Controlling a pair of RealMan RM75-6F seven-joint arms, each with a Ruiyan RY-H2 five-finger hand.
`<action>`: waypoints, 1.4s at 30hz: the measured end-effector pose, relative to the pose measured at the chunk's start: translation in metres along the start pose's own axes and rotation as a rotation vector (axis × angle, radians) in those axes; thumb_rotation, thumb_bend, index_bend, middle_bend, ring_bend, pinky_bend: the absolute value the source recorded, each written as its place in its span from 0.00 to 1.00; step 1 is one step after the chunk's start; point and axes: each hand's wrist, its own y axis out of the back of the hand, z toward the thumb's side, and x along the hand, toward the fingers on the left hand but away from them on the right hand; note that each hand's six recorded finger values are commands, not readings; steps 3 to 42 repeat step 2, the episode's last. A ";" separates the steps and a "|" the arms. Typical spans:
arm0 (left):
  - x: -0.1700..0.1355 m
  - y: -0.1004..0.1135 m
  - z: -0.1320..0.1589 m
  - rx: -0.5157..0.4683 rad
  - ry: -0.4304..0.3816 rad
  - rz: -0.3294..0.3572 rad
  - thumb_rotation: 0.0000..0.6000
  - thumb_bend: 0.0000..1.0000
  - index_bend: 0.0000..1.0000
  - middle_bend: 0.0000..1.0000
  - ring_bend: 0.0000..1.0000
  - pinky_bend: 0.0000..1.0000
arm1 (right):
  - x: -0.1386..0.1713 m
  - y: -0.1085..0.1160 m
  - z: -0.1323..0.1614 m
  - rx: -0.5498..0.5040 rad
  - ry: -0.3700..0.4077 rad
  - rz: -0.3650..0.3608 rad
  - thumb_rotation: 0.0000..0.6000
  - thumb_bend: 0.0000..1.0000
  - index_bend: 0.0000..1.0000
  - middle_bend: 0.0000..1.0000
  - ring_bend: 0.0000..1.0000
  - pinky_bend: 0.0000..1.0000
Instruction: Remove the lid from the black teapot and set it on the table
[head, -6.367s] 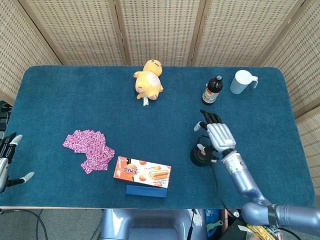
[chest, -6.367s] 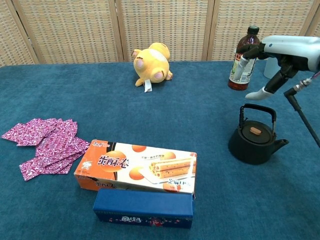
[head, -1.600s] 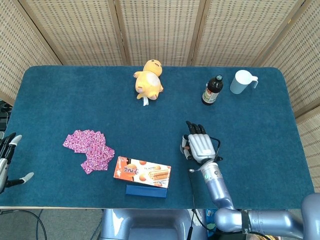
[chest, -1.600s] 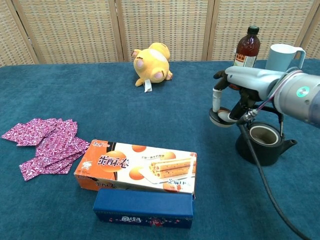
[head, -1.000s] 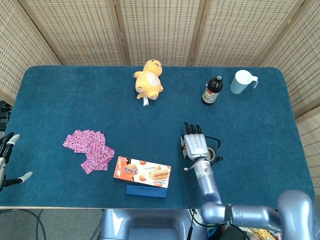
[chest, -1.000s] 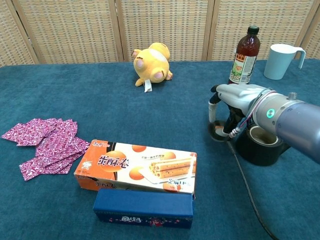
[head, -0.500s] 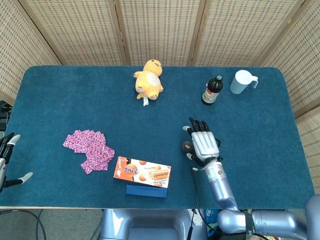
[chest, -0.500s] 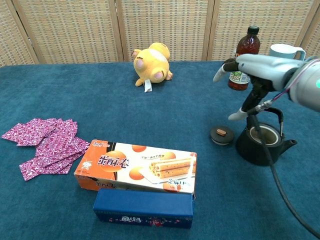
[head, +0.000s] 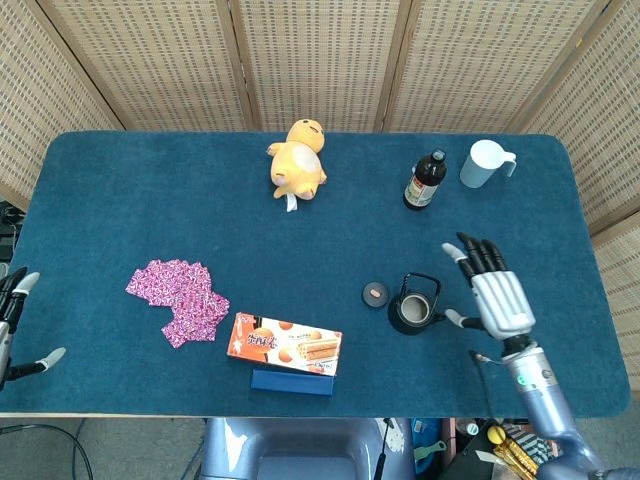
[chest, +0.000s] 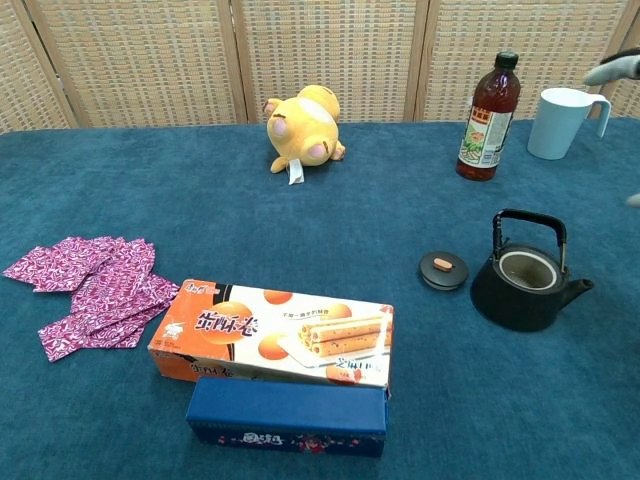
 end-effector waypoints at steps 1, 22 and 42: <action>-0.001 0.000 0.000 0.001 0.000 0.000 1.00 0.11 0.00 0.00 0.00 0.00 | 0.005 0.001 -0.012 0.018 -0.001 -0.011 1.00 0.01 0.00 0.00 0.00 0.00; -0.001 -0.001 0.001 0.002 -0.001 -0.001 1.00 0.11 0.00 0.00 0.00 0.00 | 0.013 0.003 -0.027 0.050 -0.001 -0.021 1.00 0.01 0.00 0.00 0.00 0.00; -0.001 -0.001 0.001 0.002 -0.001 -0.001 1.00 0.11 0.00 0.00 0.00 0.00 | 0.013 0.003 -0.027 0.050 -0.001 -0.021 1.00 0.01 0.00 0.00 0.00 0.00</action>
